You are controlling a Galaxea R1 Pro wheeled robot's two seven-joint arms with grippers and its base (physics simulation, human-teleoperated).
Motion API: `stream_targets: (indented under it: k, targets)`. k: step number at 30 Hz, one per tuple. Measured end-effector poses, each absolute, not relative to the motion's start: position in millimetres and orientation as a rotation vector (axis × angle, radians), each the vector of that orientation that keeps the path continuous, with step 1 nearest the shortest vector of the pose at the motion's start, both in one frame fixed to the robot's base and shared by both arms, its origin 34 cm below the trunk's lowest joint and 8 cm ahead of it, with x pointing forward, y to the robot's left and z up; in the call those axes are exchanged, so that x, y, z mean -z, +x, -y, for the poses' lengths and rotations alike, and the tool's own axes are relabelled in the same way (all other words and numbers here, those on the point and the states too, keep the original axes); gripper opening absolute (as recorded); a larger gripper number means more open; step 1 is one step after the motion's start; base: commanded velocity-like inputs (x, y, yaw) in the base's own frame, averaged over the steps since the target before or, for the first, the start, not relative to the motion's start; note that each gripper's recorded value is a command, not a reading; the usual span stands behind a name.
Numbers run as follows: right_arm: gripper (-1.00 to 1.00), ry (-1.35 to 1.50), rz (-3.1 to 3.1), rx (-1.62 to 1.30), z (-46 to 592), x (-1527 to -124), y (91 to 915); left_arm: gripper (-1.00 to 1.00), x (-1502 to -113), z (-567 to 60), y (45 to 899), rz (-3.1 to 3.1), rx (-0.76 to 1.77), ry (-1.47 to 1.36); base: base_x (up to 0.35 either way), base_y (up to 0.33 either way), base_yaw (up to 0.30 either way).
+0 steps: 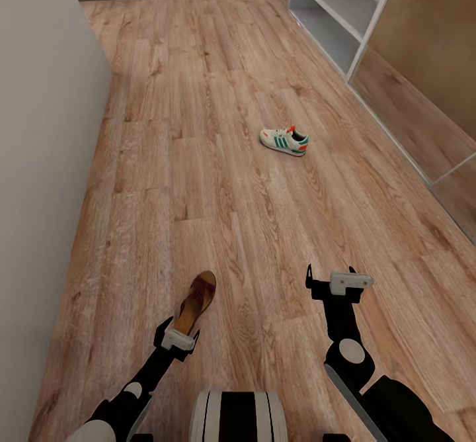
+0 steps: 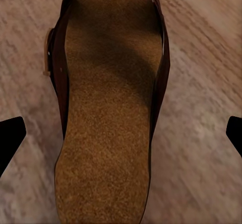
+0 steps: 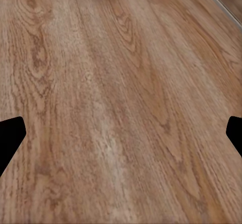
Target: Pick up the two gym shoes and the two sandals from the corridor floor and place them onto the hallstand (shoe rack) in the corridor, making sure they are on the rack and not on the floor. Arrange them so the two gym shoes are next to each other and the two sandals are next to each other.
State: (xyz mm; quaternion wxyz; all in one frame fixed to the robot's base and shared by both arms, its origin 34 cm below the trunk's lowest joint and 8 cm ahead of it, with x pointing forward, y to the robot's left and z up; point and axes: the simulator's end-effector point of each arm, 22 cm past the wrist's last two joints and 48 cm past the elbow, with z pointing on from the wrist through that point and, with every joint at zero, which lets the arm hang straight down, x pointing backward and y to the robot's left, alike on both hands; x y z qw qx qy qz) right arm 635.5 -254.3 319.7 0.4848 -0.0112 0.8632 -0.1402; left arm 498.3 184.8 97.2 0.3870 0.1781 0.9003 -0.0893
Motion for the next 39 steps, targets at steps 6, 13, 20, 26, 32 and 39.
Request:
stream_targets:
  k: [6,13,20,26,32,39]
  targets:
    - [1.0,-0.027,-2.102,0.342,254.3,-319.2,635.3,1.0,-96.9,-184.8,498.2,-2.292,0.228,0.453,0.0,0.0,0.0]
    - [1.0,-0.028,-2.106,0.342,254.4,-317.1,634.6,1.0,-95.4,-185.3,497.5,-2.295,0.227,0.453,0.0,0.0,0.0]
    - [1.0,-0.029,-2.115,0.343,254.5,-312.7,633.1,1.0,-92.4,-185.9,495.3,-2.301,0.228,0.452,0.0,0.0,0.0]
    - [1.0,-0.029,-2.122,0.344,254.6,-308.9,631.8,1.0,-90.1,-186.5,495.8,-2.304,0.228,0.451,0.0,0.0,0.0]
    - [1.0,-0.029,-2.125,0.344,254.6,-306.8,631.1,1.0,-88.8,-186.4,495.6,-2.306,0.229,0.451,0.0,0.0,0.0]
    - [1.0,-0.03,-2.127,0.344,254.3,-305.7,630.7,1.0,-88.3,-186.7,496.4,-2.306,0.228,0.451,0.0,0.0,0.0]
